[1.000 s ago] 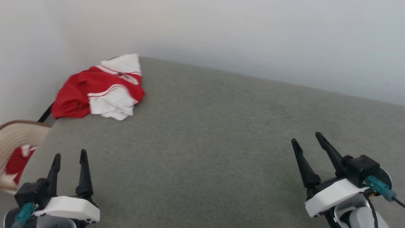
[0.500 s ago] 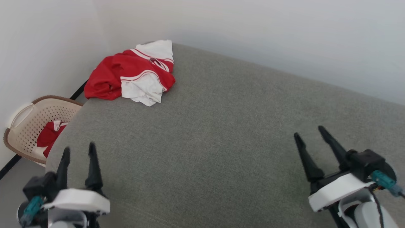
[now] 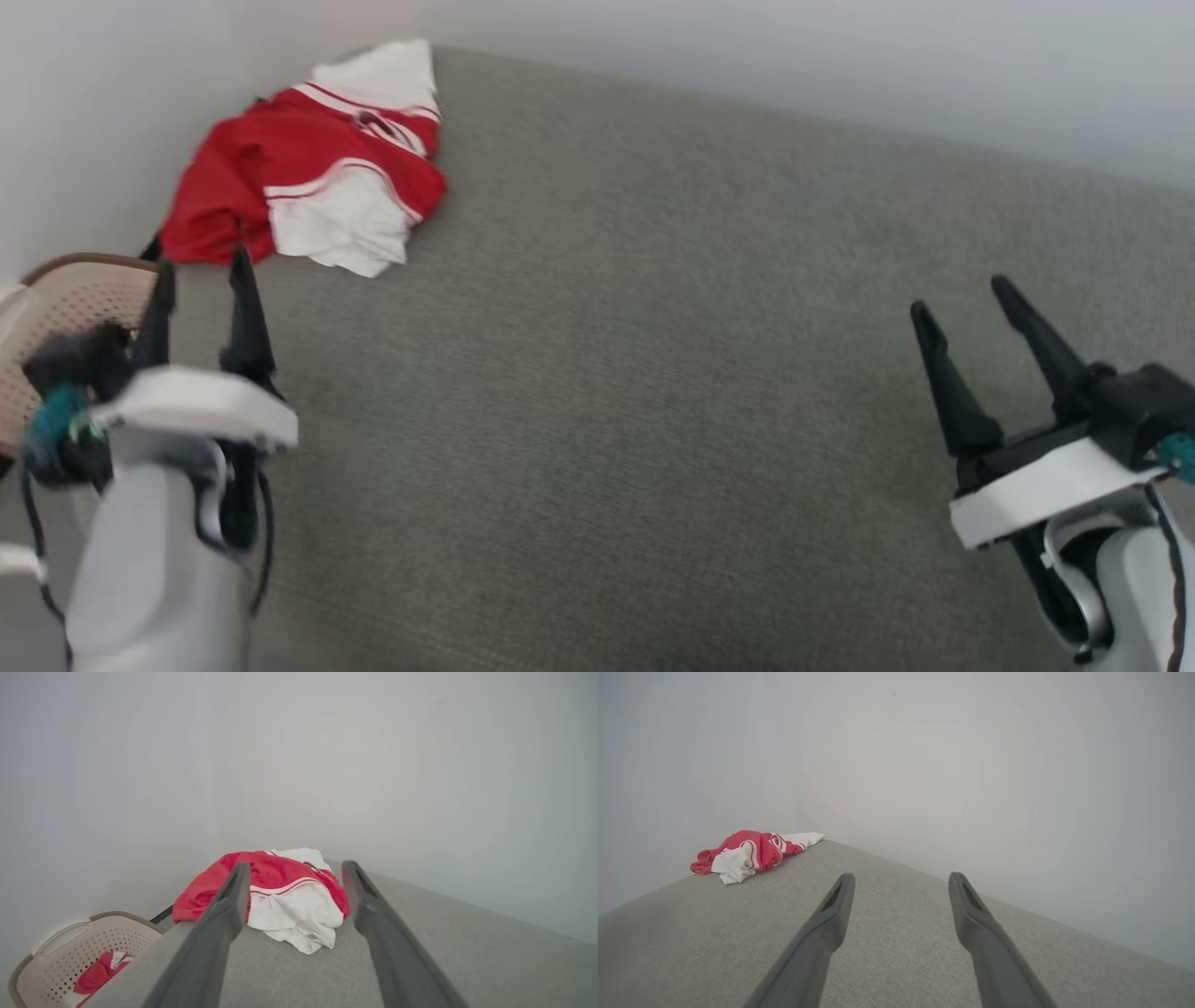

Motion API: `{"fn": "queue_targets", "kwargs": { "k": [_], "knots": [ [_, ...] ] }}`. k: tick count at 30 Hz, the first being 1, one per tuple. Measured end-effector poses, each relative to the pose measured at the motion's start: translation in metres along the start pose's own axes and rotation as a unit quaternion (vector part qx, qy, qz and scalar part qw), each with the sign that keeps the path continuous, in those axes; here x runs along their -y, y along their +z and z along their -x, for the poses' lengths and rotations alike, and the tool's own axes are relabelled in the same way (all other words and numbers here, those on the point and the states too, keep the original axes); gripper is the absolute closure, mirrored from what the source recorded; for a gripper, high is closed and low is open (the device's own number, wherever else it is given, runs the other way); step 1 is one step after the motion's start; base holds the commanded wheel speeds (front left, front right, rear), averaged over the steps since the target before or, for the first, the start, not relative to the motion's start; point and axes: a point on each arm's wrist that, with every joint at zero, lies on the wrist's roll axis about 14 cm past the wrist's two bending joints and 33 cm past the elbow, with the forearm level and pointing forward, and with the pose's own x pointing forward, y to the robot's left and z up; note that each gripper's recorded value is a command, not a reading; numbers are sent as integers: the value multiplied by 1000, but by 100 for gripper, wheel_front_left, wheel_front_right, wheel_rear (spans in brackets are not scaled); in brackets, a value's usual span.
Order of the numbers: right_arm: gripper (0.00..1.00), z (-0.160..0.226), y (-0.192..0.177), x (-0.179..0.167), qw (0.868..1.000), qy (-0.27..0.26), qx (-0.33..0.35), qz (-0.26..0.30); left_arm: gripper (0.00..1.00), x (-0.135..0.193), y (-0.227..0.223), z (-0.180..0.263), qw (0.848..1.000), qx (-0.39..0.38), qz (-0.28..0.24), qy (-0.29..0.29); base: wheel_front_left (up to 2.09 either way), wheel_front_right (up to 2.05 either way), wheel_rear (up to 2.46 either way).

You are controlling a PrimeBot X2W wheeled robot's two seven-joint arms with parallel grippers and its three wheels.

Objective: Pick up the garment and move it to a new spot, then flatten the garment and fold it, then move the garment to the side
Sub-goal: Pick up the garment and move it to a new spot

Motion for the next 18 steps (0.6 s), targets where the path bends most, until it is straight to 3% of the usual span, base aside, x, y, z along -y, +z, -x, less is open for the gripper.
{"fn": "queue_targets", "kwargs": {
  "k": [7, 18],
  "knots": [
    [0, -5, -3, 28, 1000, -17, 2, 5, 0, 14, -10, -65, 999, -30, -24, -15, 0, 0, 0],
    [0, -8, -28, 66, 999, -38, -18, 7, 0, 37, -71, -136, 990, -127, -52, -19, 0, 0, 0]
  ]
}}
